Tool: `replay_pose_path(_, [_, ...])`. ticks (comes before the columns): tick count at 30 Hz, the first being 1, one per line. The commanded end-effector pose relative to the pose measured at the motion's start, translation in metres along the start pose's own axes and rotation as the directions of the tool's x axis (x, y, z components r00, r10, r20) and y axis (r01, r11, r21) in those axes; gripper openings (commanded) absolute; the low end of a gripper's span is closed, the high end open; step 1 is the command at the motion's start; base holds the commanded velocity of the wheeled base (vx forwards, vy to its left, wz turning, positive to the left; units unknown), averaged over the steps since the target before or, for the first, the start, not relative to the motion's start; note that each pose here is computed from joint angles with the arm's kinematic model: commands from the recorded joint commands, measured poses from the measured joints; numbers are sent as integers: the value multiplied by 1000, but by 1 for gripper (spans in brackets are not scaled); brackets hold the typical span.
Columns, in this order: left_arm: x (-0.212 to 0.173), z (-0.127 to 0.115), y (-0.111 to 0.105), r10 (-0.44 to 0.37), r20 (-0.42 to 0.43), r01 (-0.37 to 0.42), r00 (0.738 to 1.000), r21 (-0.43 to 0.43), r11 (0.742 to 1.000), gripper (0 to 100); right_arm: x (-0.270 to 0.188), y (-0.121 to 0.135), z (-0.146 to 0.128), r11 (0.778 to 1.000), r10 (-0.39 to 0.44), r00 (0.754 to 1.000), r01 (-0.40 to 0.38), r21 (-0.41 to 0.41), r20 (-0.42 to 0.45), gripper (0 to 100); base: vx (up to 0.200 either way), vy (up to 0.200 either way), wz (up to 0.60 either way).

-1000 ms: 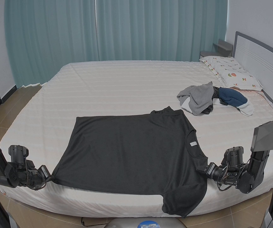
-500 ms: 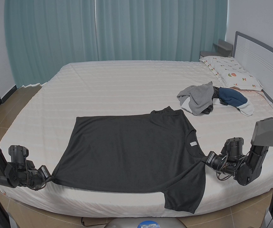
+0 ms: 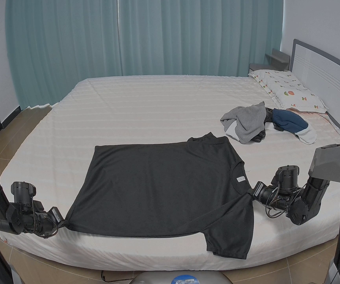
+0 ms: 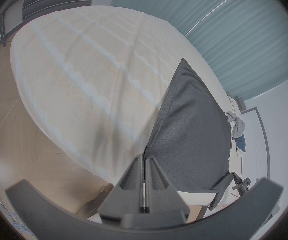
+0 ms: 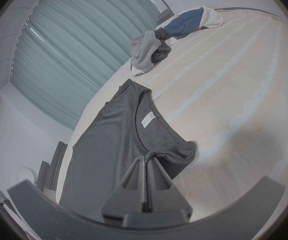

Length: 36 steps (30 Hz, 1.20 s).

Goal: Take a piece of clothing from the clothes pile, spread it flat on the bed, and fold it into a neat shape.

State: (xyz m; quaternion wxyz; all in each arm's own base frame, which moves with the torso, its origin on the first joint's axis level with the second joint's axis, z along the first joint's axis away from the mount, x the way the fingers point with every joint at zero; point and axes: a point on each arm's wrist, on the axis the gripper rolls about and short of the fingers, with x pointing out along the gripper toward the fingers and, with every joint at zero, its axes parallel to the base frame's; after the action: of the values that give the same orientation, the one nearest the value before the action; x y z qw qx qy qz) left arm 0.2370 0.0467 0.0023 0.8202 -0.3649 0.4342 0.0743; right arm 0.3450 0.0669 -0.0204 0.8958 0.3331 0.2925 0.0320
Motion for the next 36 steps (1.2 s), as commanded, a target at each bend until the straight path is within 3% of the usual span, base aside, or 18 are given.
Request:
replay_pose_path(1, [1, 0, 1, 2, -3, -2, 1000, -1, 1000, 0, 3, -2, -2, 1000, -4, 1000, 4, 0, -6, 100, 0, 0, 0])
replay_pose_path(9, [1, 0, 1, 2, -3, -2, 1000, -1, 1000, 0, -2, -4, 0, 1000, -8, 1000, 8, 3, -2, 100, 0, 0, 0])
replay_pose_path(14, [1, 0, 1, 2, -3, -2, 1000, 0, 1000, 0, -46, -15, 1, 999, 32, 996, -32, 1, -87, 100, 0, 0, 0])
replay_pose_path(21, [0, 0, 0, -1, -1, 1, 1000, 1, 1000, 0, -82, -32, -22, 989, 90, 976, -111, -95, -197, 100, 0, 0, 0])
replay_pose_path(25, [0, 0, 0, 0, -2, 0, 1000, 1, 1000, 0, -89, -34, -37, 982, 130, 956, -161, -98, -262, 100, 0, 0, 0])
replay_pose_path(36, [0, 0, 1, 2, -1, -2, 1000, -2, 1000, 0, -74, -38, -62, 976, 142, 936, -187, -113, -321, 100, 0, 0, 0])
